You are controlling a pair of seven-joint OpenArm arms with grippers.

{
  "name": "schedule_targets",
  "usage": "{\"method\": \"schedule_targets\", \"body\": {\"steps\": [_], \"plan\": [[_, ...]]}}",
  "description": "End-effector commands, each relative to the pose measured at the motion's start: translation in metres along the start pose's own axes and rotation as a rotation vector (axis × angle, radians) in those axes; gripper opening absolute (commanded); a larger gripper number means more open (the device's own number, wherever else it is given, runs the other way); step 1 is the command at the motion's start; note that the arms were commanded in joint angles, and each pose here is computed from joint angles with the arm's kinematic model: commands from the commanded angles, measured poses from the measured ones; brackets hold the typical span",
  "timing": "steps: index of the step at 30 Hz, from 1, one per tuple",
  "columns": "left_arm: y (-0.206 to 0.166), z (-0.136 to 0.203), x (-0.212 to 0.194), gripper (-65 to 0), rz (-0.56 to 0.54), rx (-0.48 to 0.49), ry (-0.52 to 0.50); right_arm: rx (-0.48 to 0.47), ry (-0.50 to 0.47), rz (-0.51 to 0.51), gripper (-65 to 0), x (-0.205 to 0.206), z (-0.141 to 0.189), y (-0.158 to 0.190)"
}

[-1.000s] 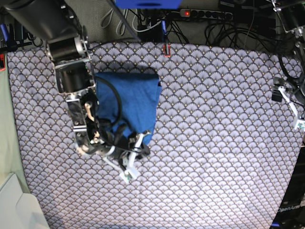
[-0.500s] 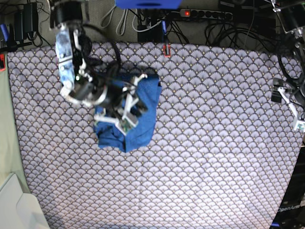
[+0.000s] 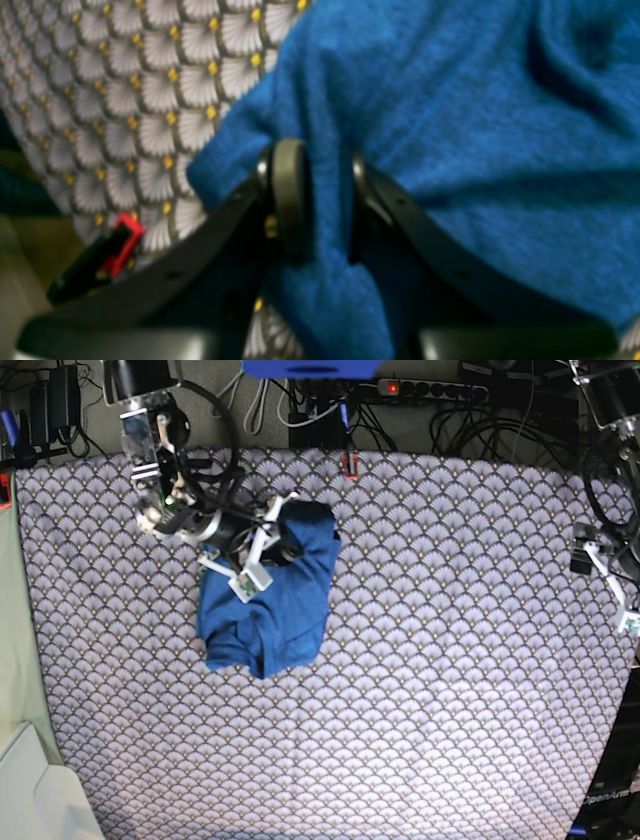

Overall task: Fold the T-shirt properly
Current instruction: 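Tuck and smooth the hem edge onto the stack with the right gripper, then release the shirt and withdraw the right gripper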

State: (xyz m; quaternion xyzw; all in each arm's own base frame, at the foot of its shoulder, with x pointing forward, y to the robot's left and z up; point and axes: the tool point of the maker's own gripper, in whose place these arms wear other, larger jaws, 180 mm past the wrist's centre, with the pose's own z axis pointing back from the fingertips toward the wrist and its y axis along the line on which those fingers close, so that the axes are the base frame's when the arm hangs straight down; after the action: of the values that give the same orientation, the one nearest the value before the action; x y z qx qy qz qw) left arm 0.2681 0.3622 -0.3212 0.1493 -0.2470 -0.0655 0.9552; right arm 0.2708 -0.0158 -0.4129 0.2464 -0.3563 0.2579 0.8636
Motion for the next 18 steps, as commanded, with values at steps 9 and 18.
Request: {"method": "schedule_targets", "body": {"steps": [9, 18], "plan": [[0.012, 0.006, 0.002, 0.0, -0.017, 0.032, -0.010, -0.020, 0.024, 0.008, -54.0, -0.010, 0.003, -0.012], [0.011, 0.007, 0.004, 0.0, -0.020, 0.034, -0.017, -0.139, -0.082, 0.139, -54.0, 0.040, 0.075, -0.002]]}}
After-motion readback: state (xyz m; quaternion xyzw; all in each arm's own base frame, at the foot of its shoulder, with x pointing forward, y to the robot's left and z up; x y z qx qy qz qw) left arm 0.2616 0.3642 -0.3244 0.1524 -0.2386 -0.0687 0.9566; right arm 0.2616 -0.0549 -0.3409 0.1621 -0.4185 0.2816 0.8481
